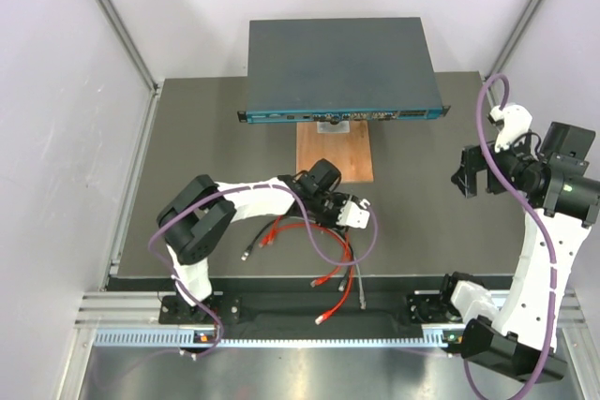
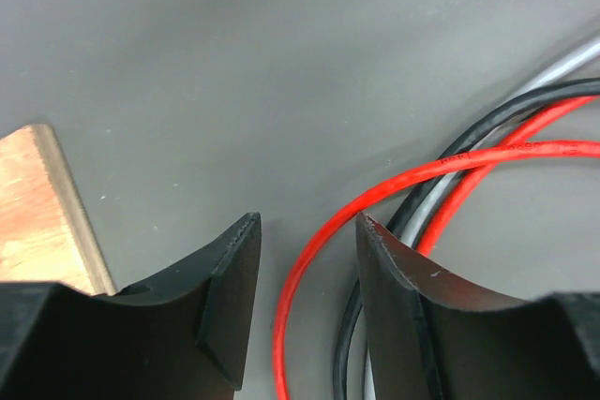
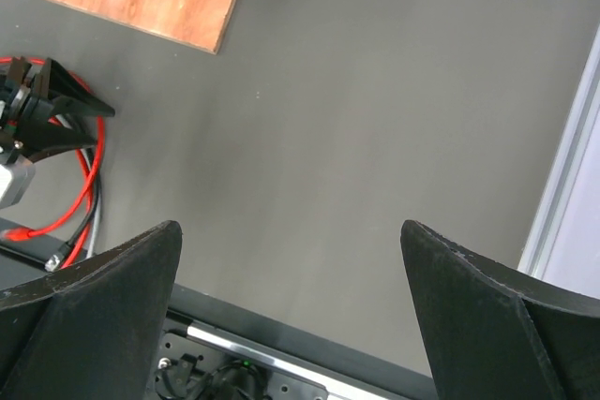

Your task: Insert the plug into the switch port

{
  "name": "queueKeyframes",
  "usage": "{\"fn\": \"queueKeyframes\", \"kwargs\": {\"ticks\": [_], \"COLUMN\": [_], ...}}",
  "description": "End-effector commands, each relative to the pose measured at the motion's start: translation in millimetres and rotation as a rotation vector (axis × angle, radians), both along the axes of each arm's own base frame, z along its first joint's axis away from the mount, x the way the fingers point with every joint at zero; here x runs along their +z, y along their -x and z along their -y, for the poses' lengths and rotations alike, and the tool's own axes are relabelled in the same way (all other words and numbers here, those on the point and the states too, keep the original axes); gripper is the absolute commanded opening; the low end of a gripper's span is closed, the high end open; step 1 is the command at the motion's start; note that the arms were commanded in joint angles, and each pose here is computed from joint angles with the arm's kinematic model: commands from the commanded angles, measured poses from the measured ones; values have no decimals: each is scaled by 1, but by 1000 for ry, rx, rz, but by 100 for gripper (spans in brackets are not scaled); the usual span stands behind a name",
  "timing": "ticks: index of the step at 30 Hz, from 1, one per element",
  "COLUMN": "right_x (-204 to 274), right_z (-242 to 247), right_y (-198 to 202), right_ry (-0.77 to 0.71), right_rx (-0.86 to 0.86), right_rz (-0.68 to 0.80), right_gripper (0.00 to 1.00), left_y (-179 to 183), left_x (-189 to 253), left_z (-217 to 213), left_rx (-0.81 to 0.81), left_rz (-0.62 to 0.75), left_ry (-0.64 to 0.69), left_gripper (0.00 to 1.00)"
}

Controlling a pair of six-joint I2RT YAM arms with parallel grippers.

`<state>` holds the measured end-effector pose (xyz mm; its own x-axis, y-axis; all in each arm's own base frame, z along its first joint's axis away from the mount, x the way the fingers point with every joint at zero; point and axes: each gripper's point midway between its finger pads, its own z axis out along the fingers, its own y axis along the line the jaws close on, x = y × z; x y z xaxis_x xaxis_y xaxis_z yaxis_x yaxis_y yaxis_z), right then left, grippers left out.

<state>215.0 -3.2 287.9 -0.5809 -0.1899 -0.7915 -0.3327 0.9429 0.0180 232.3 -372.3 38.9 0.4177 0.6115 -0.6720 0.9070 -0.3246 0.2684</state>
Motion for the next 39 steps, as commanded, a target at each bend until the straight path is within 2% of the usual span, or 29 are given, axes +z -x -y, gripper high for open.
{"fn": "queueKeyframes", "kwargs": {"ticks": [1, 8, 11, 12, 19, 24, 27, 34, 39], "right_x": [3, -1, -3, -2, 9, 24, 32, 69, 77], "right_z": [1, 0, -1, -4, -12, -25, -35, -69, -94], "right_y": [-5, -6, -7, -7, -11, -11, -6, 20, 43], "right_ry": [30, 31, 23, 15, -21, -49, -53, 12, 25], "right_rx": [29, 53, 69, 78, 84, 119, 173, 382, 577], "right_rz": [27, 8, 0, 4, 88, 204, 262, 525, 585], "right_gripper": [100, 100, 100, 100, 98, 98, 98, 91, 84], "left_y": [-9, -3, 4, 6, 4, 12, 21, 44, 52], "left_x": [8, -8, -9, -7, 55, 112, 141, 208, 249], "left_z": [17, 10, 10, 12, 22, 16, 10, 1, 0], "left_rx": [-43, -111, -132, -141, -68, 10, 51, 135, 175], "left_rz": [55, 68, 42, 25, -37, -68, -133, -381, -520], "left_ry": [47, 0, -15, -10, 28, 107, 141, 262, 369], "left_gripper": [49, 46, 37, 29, 0, 0, 0, 0, 0]}}
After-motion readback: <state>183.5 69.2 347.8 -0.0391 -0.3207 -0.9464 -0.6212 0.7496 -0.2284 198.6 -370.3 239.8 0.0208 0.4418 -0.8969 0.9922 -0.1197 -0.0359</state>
